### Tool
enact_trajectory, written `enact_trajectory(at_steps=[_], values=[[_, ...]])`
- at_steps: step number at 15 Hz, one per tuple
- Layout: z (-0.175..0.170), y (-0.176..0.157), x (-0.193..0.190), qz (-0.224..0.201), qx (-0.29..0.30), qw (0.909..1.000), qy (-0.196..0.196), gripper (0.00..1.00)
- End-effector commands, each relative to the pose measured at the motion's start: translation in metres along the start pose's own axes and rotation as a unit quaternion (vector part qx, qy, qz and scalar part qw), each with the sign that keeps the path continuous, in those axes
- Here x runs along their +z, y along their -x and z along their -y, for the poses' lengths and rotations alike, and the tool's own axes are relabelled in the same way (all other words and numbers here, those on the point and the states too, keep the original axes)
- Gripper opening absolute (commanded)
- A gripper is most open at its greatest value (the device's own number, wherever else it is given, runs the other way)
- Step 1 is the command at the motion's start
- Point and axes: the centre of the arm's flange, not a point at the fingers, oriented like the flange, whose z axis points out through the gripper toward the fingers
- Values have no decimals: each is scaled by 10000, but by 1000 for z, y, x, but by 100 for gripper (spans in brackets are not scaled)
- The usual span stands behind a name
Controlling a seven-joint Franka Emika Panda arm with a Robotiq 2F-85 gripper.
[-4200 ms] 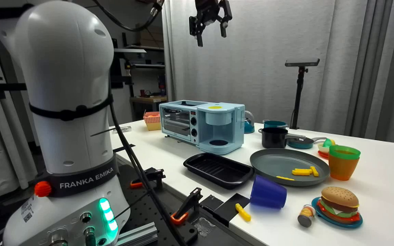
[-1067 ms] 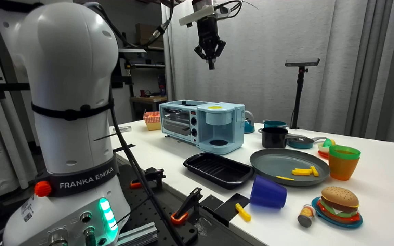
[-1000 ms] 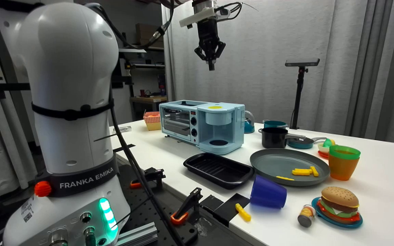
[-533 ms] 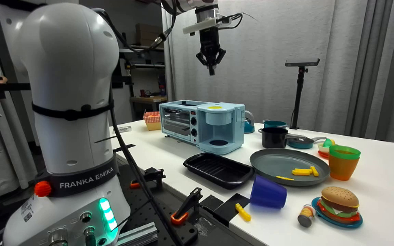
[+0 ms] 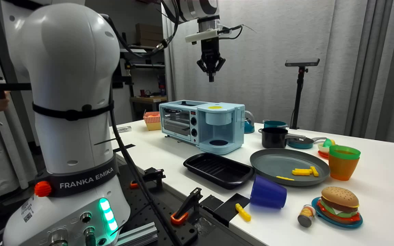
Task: Press the button on top of the breakfast maker
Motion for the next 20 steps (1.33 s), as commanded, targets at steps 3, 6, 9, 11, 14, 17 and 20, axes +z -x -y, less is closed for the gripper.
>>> enact_trajectory(at_steps=[3, 6, 9, 11, 14, 17, 20], values=[[8, -20, 19, 85, -71, 9998, -166, 0], [7, -23, 30, 158, -63, 9997, -185, 0], [4, -28, 38, 208, -51, 9996, -205, 0], [2, -29, 45, 236, -49, 9995, -211, 0], [-1, -35, 50, 282, -22, 9993, -242, 0], [-3, -42, 52, 291, 1, 9992, -267, 0], [-5, -47, 54, 276, 18, 9992, -287, 0]])
